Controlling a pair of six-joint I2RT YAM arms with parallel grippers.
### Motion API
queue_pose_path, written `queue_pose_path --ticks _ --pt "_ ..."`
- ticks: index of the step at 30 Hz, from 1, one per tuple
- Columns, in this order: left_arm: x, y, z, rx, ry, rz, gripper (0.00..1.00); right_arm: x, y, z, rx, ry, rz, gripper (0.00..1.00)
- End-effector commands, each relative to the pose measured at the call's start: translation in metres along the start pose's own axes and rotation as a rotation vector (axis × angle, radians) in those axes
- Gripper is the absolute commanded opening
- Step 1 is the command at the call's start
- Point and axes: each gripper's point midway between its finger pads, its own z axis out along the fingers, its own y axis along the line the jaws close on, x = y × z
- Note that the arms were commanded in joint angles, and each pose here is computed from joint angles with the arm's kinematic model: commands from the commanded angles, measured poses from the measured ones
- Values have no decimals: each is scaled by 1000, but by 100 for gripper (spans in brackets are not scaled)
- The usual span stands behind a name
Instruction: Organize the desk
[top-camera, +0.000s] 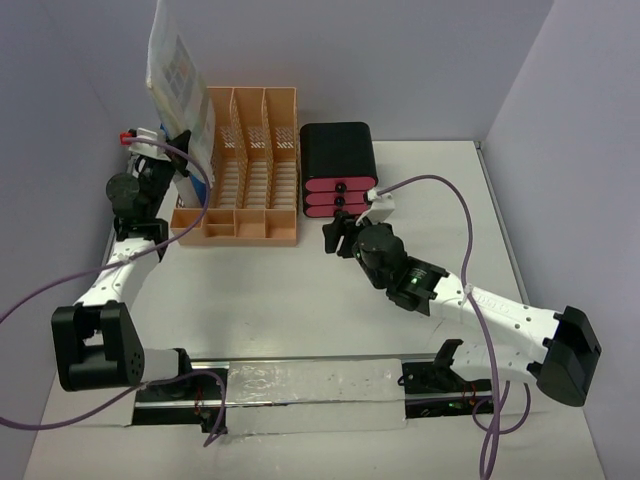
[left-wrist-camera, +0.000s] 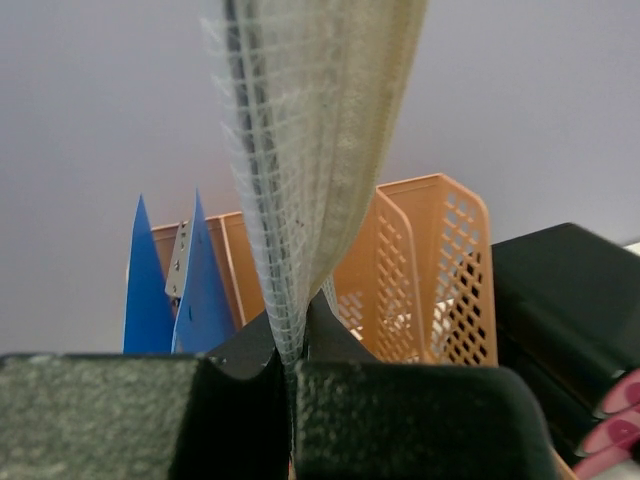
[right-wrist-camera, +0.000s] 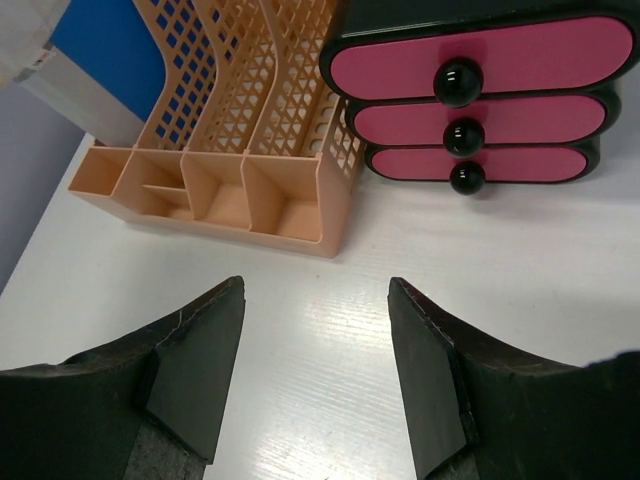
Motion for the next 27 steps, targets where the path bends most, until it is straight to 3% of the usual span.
queue_pose_path --ticks 1,12,27 --pt "-53 2 12 -17 -197 127 0 -25 1 2 30 -60 -6 67" --pt "8 6 19 0 -210 192 0 -22 -11 2 42 -76 3 68" --pt "75 -13 17 119 -199 142 0 -16 -13 8 42 -60 -15 69"
